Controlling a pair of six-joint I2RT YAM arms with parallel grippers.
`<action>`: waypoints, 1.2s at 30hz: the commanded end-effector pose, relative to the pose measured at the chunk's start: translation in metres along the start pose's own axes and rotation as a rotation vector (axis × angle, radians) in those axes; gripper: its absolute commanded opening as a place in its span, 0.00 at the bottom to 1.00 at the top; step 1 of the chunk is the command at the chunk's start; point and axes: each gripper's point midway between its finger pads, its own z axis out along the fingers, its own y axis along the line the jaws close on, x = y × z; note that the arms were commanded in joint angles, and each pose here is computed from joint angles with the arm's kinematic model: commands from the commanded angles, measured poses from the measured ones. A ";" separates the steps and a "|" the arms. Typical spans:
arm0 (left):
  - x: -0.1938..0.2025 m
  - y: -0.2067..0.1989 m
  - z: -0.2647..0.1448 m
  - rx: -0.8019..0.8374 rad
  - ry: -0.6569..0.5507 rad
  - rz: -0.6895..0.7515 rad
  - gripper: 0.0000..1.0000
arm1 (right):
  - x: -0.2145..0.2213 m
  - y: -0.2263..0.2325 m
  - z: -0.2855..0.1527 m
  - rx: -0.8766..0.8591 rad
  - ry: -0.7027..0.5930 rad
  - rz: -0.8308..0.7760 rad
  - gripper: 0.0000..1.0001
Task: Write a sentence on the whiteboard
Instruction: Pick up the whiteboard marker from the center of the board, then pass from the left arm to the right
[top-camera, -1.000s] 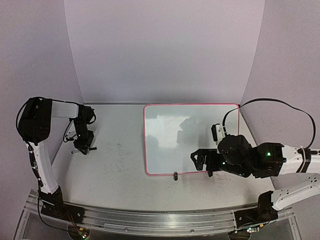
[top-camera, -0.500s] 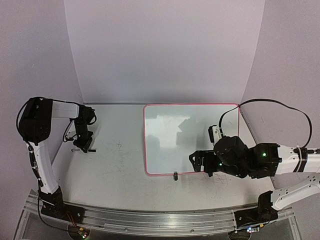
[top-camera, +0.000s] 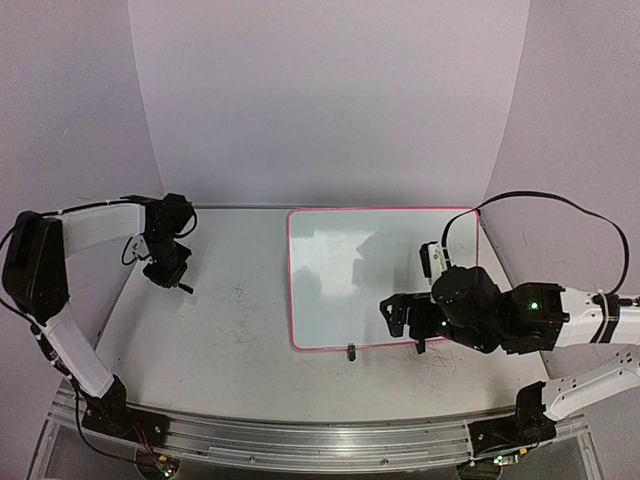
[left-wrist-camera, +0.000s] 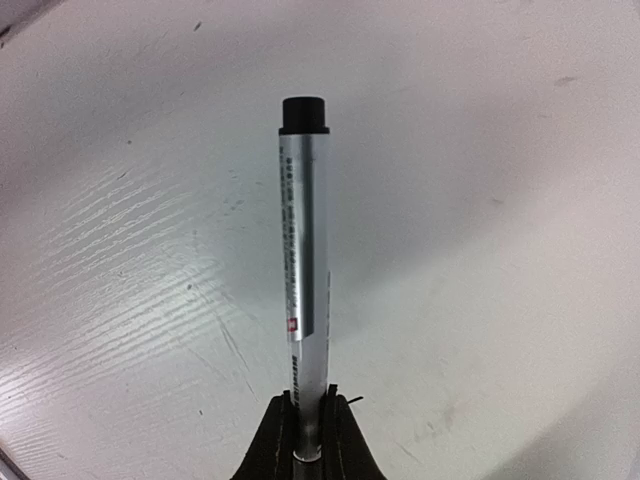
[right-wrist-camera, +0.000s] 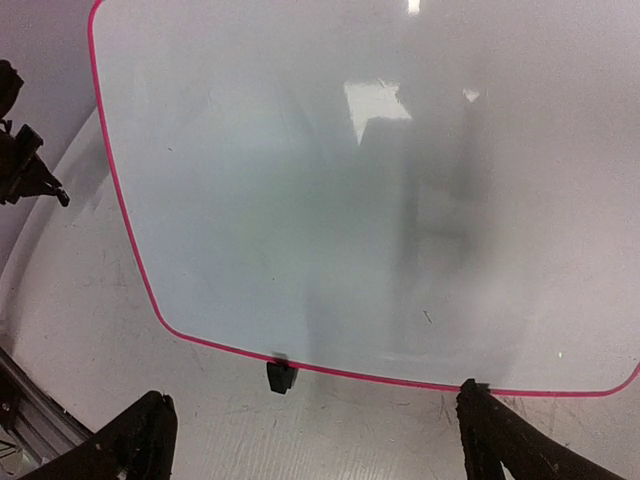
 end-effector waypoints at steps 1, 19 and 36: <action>-0.029 -0.025 -0.095 0.313 -0.153 0.142 0.00 | -0.038 0.001 -0.026 -0.037 -0.119 0.047 0.98; 0.140 -0.049 -0.343 1.586 -0.028 1.233 0.00 | -0.126 0.083 -0.058 -0.397 -0.099 0.071 0.98; 0.285 0.011 -0.318 1.642 0.378 1.636 0.00 | -0.103 0.156 -0.051 -0.955 0.247 0.072 0.87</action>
